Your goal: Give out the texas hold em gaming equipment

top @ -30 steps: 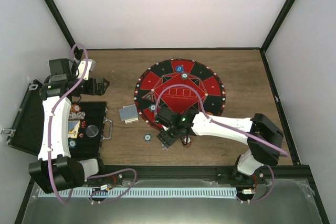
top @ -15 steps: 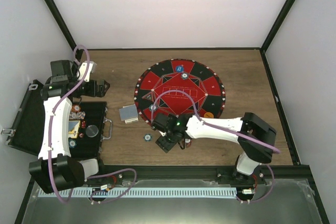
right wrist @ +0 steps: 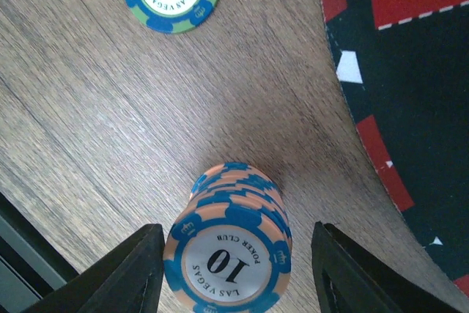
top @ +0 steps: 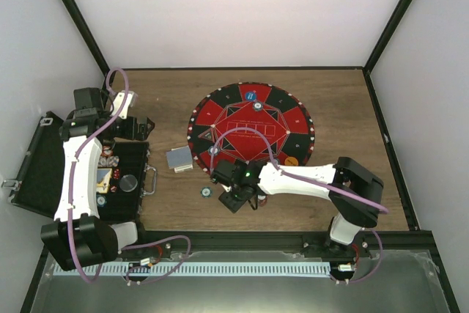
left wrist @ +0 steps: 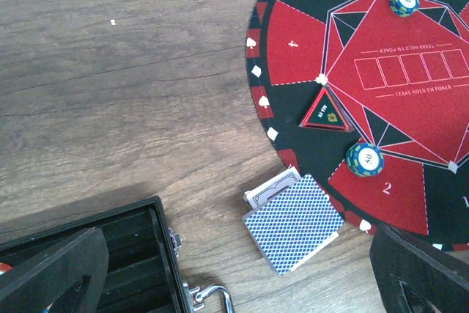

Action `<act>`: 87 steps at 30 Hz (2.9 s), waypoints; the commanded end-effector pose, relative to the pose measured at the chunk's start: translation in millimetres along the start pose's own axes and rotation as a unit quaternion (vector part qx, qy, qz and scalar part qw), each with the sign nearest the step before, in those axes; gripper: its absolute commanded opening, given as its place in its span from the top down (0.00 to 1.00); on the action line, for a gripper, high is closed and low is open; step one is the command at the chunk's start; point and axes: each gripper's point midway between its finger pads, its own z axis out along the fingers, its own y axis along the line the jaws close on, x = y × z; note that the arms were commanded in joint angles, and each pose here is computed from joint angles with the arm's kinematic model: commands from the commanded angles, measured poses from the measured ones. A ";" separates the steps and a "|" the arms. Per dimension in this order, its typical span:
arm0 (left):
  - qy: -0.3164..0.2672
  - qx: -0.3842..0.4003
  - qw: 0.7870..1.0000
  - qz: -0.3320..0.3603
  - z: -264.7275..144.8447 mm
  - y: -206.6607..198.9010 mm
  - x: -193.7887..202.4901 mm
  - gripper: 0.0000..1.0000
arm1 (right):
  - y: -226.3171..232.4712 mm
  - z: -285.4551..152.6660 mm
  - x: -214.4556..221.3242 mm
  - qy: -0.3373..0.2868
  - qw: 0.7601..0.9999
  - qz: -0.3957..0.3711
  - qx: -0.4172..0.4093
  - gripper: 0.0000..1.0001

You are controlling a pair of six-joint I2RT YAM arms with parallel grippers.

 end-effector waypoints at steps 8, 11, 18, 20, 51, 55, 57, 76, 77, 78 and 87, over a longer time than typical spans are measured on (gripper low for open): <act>-0.009 -0.003 1.000 0.006 -6.6 -1.1 -1.8 0.00 | 0.7 3.8 6.3 0.007 1.000 -0.006 0.004 0.42; -0.010 -0.003 1.000 0.008 -7.0 -1.3 -2.7 0.00 | 0.8 2.9 4.8 0.005 1.000 -0.005 0.004 0.47; -0.010 -0.004 1.000 0.007 -7.1 -0.9 -2.5 0.00 | 1.4 -2.1 -0.4 -0.004 1.000 -0.003 0.004 0.61; -0.011 -0.004 1.000 0.006 -7.1 -1.1 -2.9 0.00 | 1.7 -3.9 -1.9 -0.005 1.000 -0.003 0.004 0.63; -0.014 0.003 1.000 0.006 -8.1 -3.2 -5.6 0.00 | -114.4 -34.1 -155.7 -0.118 0.981 0.116 0.104 0.71; -0.013 0.002 1.000 0.007 -8.5 -3.3 -5.0 0.00 | -143.7 -5.3 -171.8 -0.110 0.978 0.136 0.113 0.71; -0.013 0.003 1.000 0.007 -8.1 -3.4 -5.0 0.00 | -154.7 6.0 -176.5 -0.107 0.977 0.145 0.110 0.71; -0.010 0.000 1.000 0.007 -5.0 -0.2 -5.5 0.00 | -174.5 81.8 -190.3 -0.068 0.983 0.156 0.074 0.72; -0.008 0.000 1.000 0.006 -4.5 0.4 -5.0 0.00 | -173.3 82.2 -190.9 -0.068 0.983 0.155 0.070 0.73; -0.009 0.000 1.000 0.005 -4.4 0.4 -5.3 0.00 | -171.7 83.2 -190.6 -0.067 0.983 0.156 0.067 0.72; -0.007 0.001 1.000 0.004 -3.0 -0.1 -2.3 0.00 | -158.5 83.6 -191.3 -0.062 0.986 0.146 0.052 0.72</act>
